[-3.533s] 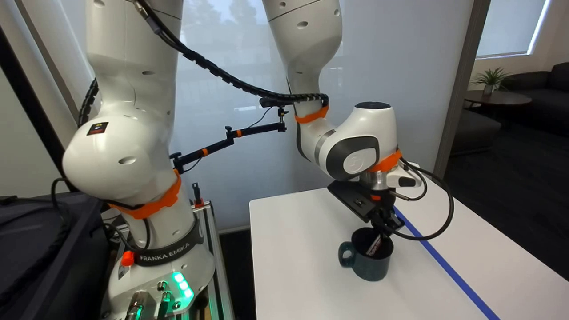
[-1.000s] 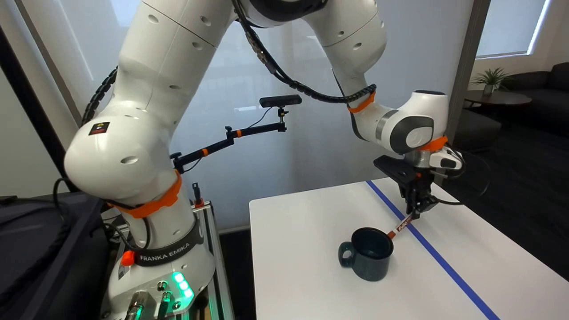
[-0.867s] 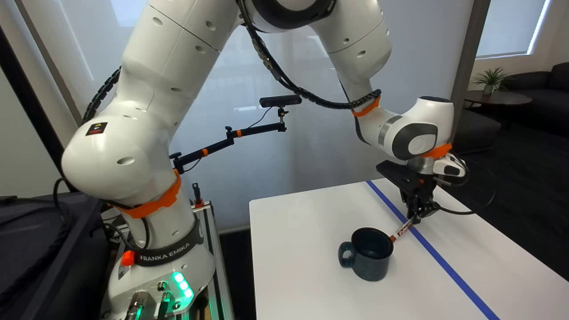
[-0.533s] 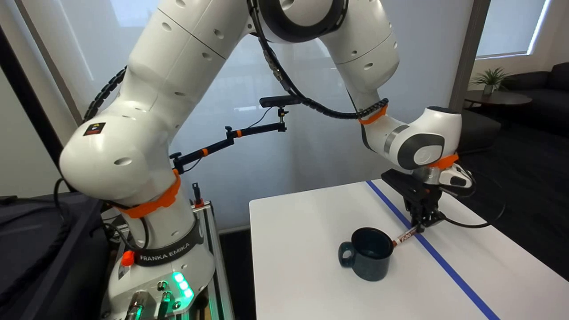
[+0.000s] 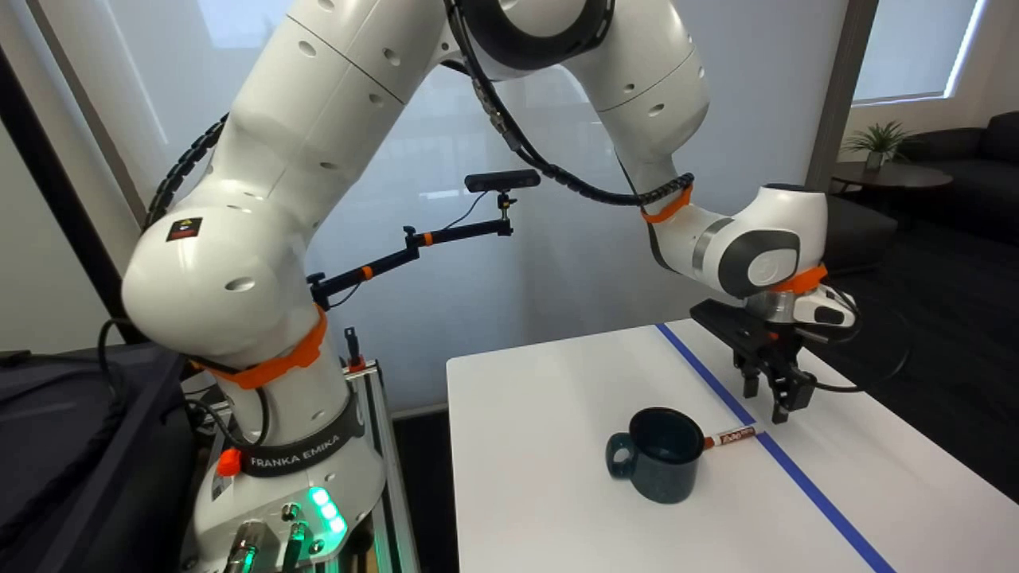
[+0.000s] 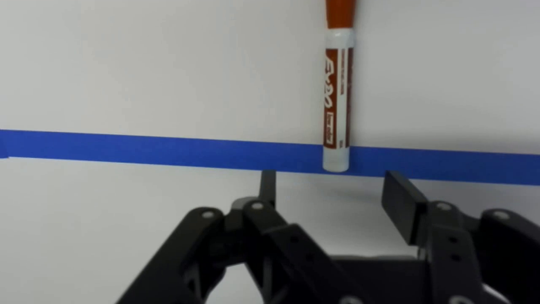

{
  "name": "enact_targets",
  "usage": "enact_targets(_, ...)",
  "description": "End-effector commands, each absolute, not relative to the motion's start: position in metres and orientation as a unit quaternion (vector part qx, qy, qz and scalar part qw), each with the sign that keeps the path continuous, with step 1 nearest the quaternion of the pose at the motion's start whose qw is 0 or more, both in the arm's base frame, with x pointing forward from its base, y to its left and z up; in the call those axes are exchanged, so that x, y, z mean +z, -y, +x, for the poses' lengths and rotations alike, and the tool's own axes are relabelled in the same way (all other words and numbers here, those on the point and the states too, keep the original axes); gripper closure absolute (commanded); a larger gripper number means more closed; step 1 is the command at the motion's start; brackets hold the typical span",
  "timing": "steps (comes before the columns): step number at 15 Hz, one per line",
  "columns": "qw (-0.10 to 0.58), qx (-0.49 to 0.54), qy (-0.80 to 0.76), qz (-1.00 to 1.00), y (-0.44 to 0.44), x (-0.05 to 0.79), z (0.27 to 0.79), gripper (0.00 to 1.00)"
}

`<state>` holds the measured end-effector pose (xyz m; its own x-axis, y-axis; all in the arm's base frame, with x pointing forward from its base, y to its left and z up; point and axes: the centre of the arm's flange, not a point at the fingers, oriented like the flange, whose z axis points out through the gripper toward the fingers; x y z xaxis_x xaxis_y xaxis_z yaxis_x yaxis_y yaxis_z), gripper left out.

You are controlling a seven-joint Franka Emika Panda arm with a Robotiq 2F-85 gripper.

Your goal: Remove the marker from the cup

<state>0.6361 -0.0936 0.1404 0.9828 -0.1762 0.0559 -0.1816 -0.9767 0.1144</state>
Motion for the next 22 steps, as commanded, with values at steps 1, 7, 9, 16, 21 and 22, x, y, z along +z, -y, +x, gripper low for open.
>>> enact_targets(1,0.092,0.043,0.124,0.987,0.075,0.188,0.621,0.01)
enact_targets(7,0.142,0.08,0.204,0.965,0.034,0.278,0.574,0.0)
enact_targets(9,0.159,0.085,0.23,0.956,0.019,0.302,0.555,0.0)
enact_targets(16,0.14,0.131,0.289,0.938,-0.066,0.369,0.476,0.0)
enact_targets(21,0.141,0.128,0.28,0.941,-0.068,0.364,0.491,0.0)
enact_targets(22,0.142,0.127,0.283,0.94,-0.065,0.363,0.491,0.0)
